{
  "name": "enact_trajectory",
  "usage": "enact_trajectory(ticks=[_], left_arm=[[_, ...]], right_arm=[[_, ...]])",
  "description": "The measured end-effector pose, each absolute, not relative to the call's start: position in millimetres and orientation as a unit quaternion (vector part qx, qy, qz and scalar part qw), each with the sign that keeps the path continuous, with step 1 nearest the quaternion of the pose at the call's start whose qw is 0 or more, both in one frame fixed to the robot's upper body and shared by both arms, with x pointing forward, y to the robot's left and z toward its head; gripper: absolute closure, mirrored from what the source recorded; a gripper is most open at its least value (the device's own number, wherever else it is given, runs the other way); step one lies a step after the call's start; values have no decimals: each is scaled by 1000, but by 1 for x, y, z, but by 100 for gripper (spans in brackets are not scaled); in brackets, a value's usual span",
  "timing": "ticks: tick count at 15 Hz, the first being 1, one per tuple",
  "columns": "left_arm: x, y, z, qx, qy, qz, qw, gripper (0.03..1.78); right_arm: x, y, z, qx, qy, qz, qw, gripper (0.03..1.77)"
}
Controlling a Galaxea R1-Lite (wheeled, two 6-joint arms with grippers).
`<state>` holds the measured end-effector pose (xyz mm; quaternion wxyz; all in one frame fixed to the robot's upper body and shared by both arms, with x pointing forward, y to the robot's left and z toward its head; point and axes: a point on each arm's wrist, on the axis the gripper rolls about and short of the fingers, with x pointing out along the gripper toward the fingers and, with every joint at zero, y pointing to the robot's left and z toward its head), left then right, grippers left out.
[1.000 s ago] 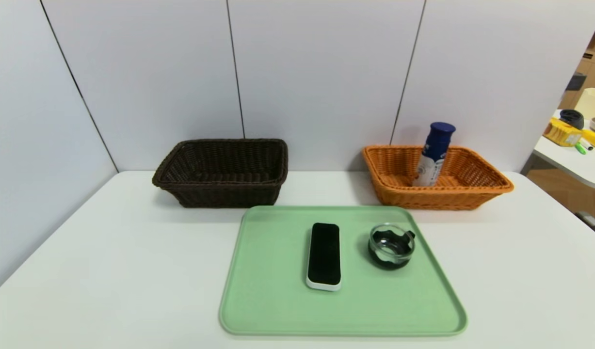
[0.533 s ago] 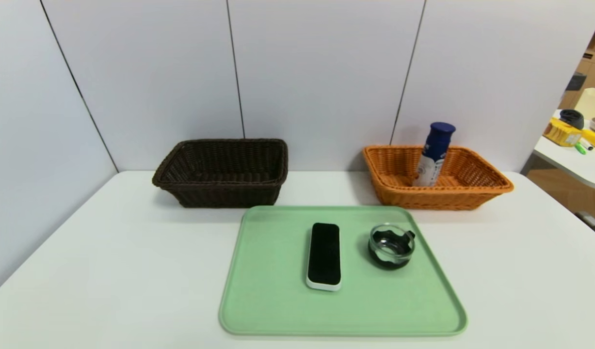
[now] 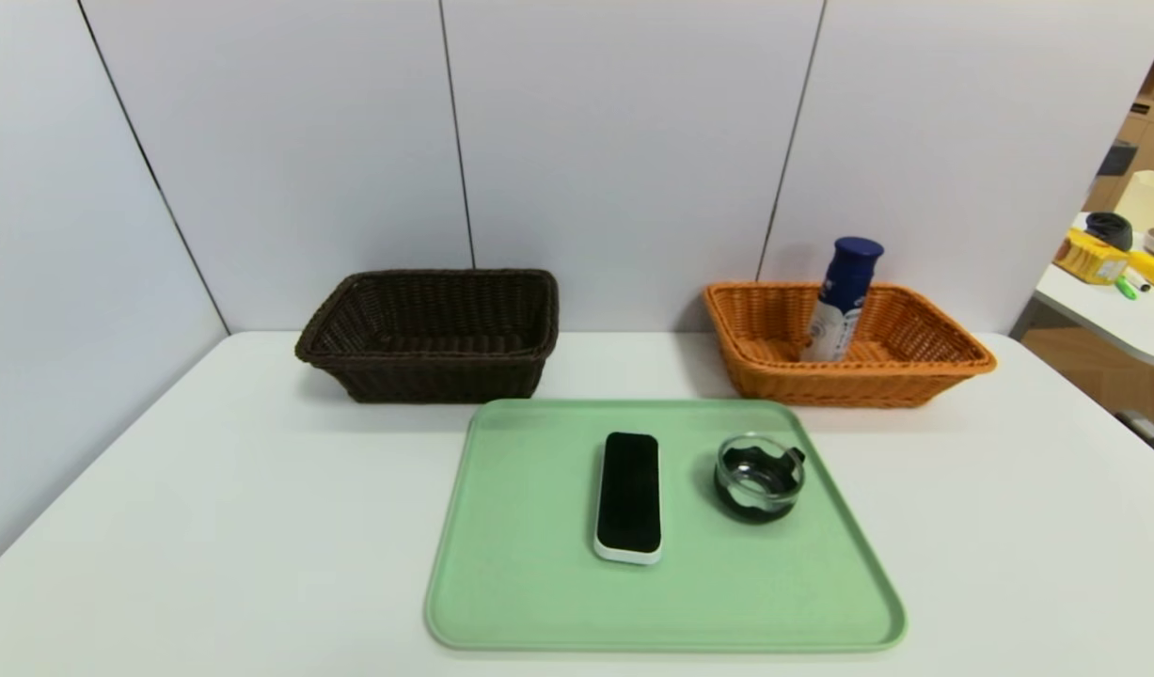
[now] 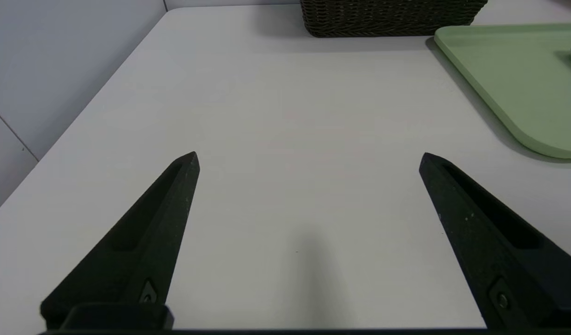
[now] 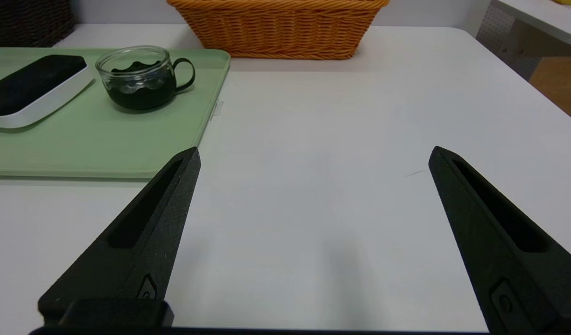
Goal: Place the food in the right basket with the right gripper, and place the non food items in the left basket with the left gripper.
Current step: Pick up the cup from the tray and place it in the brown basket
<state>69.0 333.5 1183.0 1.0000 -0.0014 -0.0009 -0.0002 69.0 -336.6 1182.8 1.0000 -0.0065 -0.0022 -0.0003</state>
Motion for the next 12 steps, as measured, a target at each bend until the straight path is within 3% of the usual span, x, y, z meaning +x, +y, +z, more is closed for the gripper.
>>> enact_trajectory(ticks=[8, 12], left_arm=[[71, 334, 1184, 6, 14, 0, 1000, 12], [82, 334, 1215, 42, 61, -5, 997, 12]], right_arm=[[69, -337, 1183, -7, -2, 0, 1000, 11], [69, -337, 1183, -6, -2, 0, 1000, 11]])
